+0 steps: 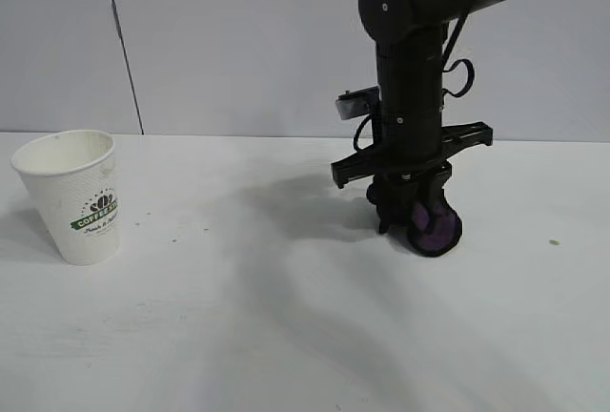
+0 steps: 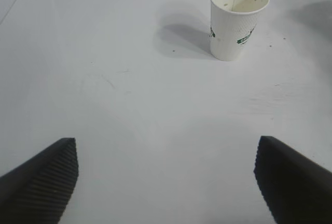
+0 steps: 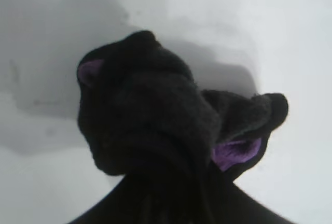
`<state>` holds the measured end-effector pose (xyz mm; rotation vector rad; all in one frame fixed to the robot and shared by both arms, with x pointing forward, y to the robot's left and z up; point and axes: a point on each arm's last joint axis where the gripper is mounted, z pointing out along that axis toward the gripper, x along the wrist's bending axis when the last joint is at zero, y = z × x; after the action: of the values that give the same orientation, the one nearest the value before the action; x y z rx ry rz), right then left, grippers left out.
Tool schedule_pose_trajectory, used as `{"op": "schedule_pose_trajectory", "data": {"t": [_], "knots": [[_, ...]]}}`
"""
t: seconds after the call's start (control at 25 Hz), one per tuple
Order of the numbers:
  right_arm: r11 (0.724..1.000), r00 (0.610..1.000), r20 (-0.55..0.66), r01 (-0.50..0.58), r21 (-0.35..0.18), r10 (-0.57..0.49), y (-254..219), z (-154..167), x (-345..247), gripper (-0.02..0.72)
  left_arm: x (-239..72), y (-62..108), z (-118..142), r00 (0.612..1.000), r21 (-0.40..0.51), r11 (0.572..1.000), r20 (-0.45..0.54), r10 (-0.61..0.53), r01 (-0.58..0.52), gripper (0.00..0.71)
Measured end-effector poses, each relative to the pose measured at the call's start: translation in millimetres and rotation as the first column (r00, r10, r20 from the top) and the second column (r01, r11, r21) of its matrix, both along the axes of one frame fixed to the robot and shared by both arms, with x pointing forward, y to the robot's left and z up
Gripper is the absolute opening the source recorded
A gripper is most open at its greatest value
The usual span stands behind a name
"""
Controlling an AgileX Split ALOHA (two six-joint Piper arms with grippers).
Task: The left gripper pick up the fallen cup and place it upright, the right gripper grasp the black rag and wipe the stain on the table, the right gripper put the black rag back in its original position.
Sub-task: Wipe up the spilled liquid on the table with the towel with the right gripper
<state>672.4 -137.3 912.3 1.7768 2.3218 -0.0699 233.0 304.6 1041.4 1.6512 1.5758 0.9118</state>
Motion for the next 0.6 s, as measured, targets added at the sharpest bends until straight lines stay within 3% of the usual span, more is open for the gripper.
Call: {"op": "schedule_pose_trajectory", "data": {"t": [0.12, 0.2, 0.32, 0.4, 0.48, 0.6], "knots": [[0.998, 0.999, -0.021, 0.027, 0.061, -0.026, 5, -1, -2, 0.095, 0, 0.0, 0, 1.0, 0.0, 1.0, 0.0, 0.0, 0.0, 0.664], [0.982, 0.996, -0.062, 0.069, 0.178, -0.059, 16, -2, -5, 0.095, 0, 0.0, 0, 1.0, 0.0, 1.0, 0.0, 0.0, 0.0, 0.664], [0.925, 0.993, -0.108, 0.079, 0.373, -0.041, 38, 0, -10, 0.095, 0, 0.0, 0, 1.0, 0.0, 1.0, 0.0, 0.0, 0.0, 0.664], [0.884, 0.995, -0.098, 0.052, 0.465, -0.007, 56, 3, -14, 0.095, 0, 0.0, 0, 1.0, 0.0, 1.0, 0.0, 0.0, 0.0, 0.664], [0.863, 0.998, -0.068, 0.02, 0.505, 0.017, 70, 5, -16, 0.095, 0, 0.0, 0, 1.0, 0.0, 1.0, 0.0, 0.0, 0.0, 0.664], [0.874, 1.0, -0.013, -0.005, 0.486, 0.013, 74, 4, -14, 0.095, 0, 0.0, 0, 1.0, 0.0, 1.0, 0.0, 0.0, 0.0, 0.664]]}}
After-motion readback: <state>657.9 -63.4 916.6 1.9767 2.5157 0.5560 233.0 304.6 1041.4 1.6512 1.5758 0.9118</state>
